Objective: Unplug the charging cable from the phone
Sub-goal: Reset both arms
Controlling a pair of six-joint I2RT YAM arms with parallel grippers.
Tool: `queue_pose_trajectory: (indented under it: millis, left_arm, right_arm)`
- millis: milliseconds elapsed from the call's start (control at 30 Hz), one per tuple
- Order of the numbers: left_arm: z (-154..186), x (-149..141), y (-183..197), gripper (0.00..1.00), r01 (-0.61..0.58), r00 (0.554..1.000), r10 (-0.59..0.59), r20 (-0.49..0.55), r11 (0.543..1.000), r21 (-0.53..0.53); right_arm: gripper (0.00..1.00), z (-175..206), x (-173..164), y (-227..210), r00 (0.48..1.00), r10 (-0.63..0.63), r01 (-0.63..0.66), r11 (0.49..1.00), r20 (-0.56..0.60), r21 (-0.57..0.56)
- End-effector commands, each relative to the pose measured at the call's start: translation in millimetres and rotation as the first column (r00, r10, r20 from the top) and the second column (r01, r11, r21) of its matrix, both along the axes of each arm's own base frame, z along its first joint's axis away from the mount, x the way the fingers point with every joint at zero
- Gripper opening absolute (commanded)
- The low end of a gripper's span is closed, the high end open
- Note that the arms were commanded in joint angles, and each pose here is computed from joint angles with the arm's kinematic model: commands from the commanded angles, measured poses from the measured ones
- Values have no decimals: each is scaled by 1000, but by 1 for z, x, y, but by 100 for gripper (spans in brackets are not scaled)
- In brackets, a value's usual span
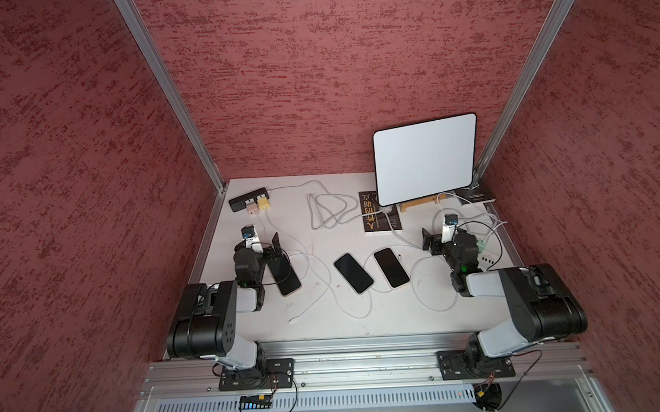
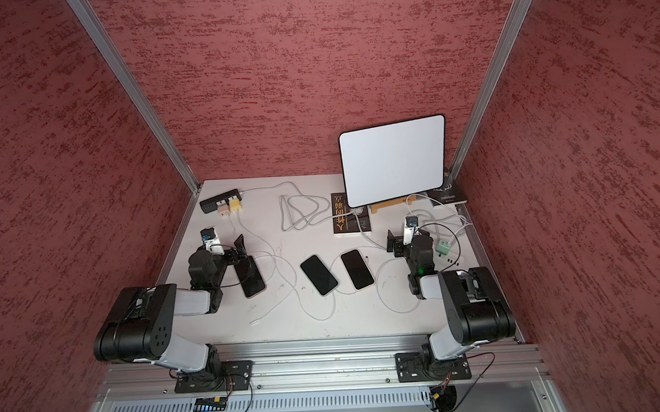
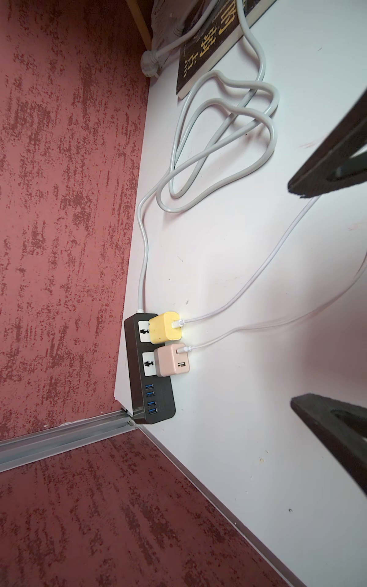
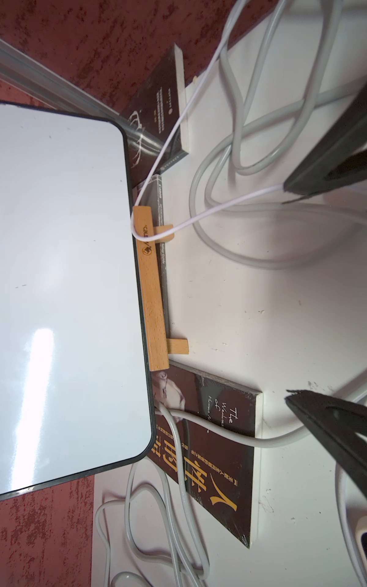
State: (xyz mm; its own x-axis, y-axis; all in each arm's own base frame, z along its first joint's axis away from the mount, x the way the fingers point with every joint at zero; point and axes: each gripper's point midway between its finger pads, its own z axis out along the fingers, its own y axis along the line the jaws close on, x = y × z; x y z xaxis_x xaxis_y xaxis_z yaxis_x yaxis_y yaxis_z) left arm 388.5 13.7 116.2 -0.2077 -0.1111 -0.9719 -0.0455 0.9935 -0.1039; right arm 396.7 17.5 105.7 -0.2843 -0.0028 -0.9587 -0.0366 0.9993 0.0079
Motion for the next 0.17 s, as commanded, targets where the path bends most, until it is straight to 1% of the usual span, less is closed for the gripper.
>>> queue_pose_trajectory:
  millis: [0,133]
  left_arm:
    - [6,3,-1,100,1,1000,-1,20,1000,13]
    - [6,3,-1,100,0,1000,0,21,1000,13]
  right_arm:
    - [99,11,7,-7,999,-33,33,999,37,3]
    - [99,11,7,-8,999,-35,35,999,37,2]
